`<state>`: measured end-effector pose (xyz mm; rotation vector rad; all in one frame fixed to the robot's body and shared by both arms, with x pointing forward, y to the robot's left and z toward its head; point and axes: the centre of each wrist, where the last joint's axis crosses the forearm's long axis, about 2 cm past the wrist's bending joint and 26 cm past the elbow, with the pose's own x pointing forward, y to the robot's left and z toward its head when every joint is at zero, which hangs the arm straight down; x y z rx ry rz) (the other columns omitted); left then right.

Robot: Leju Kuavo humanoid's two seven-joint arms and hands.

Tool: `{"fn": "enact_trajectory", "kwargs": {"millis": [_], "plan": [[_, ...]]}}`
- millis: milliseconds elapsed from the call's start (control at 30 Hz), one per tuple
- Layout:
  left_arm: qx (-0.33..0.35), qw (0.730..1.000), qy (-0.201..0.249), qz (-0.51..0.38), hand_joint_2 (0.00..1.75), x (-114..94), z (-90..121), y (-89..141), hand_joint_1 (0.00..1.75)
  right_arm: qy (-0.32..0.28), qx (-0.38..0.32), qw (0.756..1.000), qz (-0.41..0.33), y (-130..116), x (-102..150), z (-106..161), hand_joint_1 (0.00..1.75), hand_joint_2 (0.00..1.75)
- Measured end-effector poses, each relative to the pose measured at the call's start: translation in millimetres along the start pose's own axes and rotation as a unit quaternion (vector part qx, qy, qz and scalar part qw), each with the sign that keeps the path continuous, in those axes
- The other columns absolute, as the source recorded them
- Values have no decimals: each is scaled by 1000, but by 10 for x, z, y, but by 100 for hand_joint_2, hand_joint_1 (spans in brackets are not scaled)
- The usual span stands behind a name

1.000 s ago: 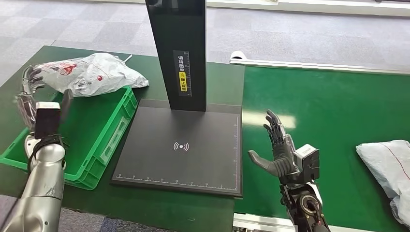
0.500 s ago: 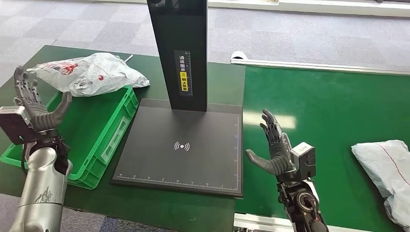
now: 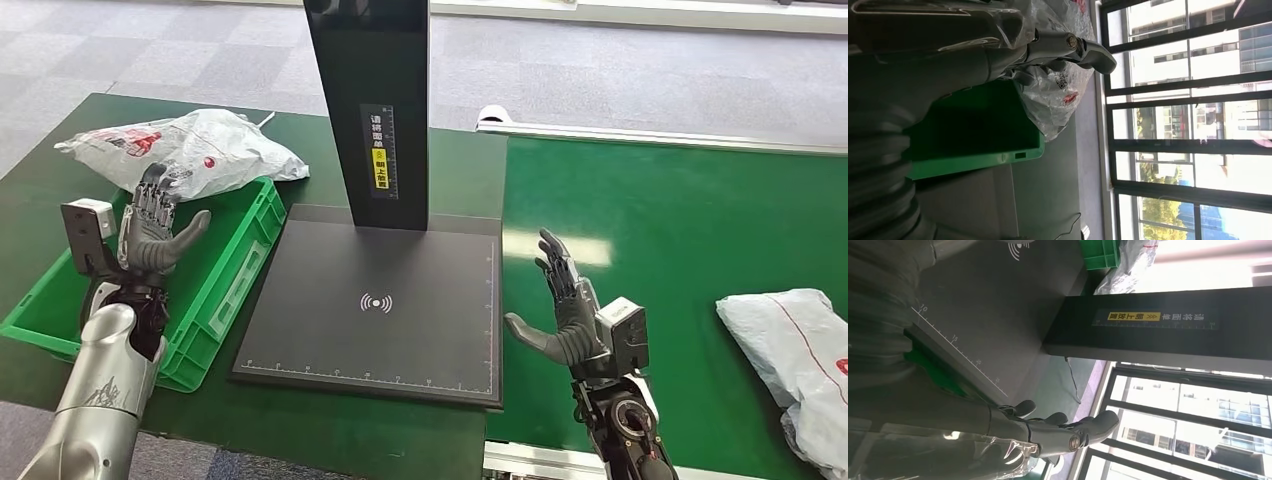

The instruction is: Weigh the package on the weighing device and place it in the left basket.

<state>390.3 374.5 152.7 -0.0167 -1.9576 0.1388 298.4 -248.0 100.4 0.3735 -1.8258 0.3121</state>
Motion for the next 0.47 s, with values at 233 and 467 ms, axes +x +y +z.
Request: {"fn": "enact_trajectory", "kwargs": {"millis": [233,467], "plan": [[-82,992,15,89,175,-81,140,-130,0,5,9,1000,1,32,-23,-8,0,175],[-141,985,17,103,175,-187,558,-568,0,5,15,1000,-2,99,-21,-50,0,175]]}}
